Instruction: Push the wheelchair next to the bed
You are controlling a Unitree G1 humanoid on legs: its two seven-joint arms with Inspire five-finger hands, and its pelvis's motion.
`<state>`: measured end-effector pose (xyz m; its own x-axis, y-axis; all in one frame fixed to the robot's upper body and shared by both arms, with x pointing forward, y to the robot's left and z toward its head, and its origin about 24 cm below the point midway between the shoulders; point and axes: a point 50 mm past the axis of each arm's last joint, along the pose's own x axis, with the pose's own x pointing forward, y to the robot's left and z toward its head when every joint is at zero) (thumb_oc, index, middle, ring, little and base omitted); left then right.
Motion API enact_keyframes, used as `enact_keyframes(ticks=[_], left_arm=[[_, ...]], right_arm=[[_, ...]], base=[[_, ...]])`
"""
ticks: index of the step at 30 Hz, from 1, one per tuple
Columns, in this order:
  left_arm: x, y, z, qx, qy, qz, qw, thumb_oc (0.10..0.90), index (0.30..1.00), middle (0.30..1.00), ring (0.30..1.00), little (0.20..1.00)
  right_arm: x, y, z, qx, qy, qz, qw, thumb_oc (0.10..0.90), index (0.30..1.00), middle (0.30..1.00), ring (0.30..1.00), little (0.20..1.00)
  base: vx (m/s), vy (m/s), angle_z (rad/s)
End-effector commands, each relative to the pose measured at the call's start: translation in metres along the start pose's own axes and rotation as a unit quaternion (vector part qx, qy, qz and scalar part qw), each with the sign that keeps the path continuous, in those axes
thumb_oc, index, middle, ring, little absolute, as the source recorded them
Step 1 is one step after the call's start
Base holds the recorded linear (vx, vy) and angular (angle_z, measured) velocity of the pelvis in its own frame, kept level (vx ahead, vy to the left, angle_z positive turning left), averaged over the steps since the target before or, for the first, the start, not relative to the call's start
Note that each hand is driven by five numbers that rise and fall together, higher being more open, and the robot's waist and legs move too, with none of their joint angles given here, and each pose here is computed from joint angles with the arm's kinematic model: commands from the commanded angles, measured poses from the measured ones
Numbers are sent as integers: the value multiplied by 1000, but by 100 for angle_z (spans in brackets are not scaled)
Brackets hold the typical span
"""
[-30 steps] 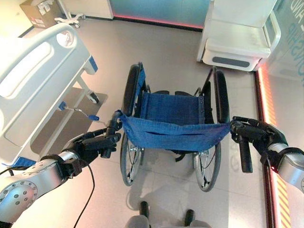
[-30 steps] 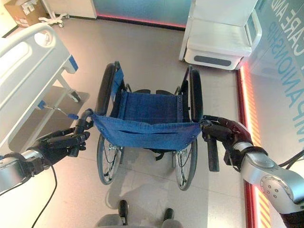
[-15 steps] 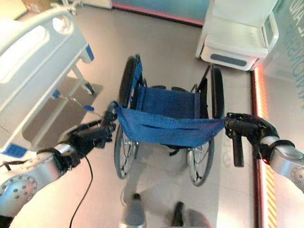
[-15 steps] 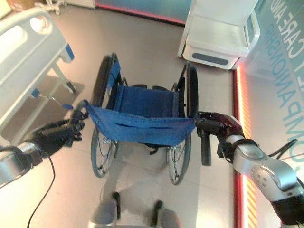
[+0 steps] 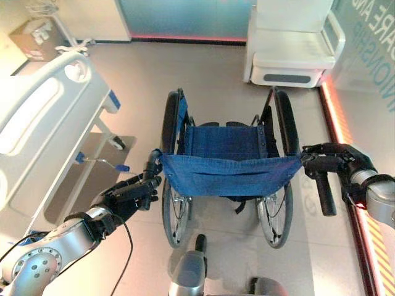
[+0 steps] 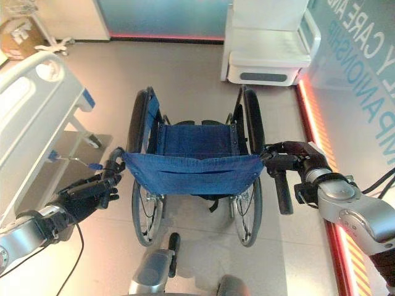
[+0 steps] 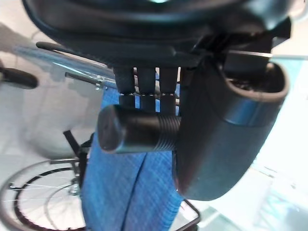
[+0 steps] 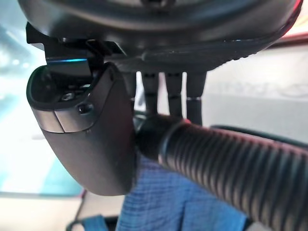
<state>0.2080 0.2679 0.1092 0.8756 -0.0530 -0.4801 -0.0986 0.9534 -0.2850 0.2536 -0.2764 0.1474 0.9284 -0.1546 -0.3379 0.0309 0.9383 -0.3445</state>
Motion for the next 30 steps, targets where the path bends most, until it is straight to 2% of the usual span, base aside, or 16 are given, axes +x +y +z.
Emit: enact_keyframes(ticks=[1, 8, 16, 23, 30], left_arm=[[-7, 4, 39, 22, -86, -28, 996, 400, 300, 300, 300, 300], [-11, 5, 56, 37, -96, -41, 994, 400, 300, 300, 300, 300], [-10, -3, 72, 43, -132, -70, 988, 400, 300, 300, 300, 300], [-8, -2, 70, 50, -123, -62, 989, 400, 300, 300, 300, 300], [0, -5, 53, 16, -94, -79, 992, 400, 300, 300, 300, 300]], right_arm=[[-2, 33, 7, 55, -39, 105, 992, 400, 300, 300, 300, 300], [1, 40, 19, 77, -66, 90, 991, 400, 300, 300, 300, 300], [3, 16, 47, 75, -119, 57, 988, 400, 300, 300, 300, 300], [-1, 10, 56, 71, -112, 51, 990, 400, 300, 300, 300, 300], [10, 3, 75, 38, -96, 55, 993, 400, 300, 300, 300, 300]], base=[[459, 280, -12], [282, 188, -11], [234, -104, -22], [548, -246, 65], [415, -176, 76]])
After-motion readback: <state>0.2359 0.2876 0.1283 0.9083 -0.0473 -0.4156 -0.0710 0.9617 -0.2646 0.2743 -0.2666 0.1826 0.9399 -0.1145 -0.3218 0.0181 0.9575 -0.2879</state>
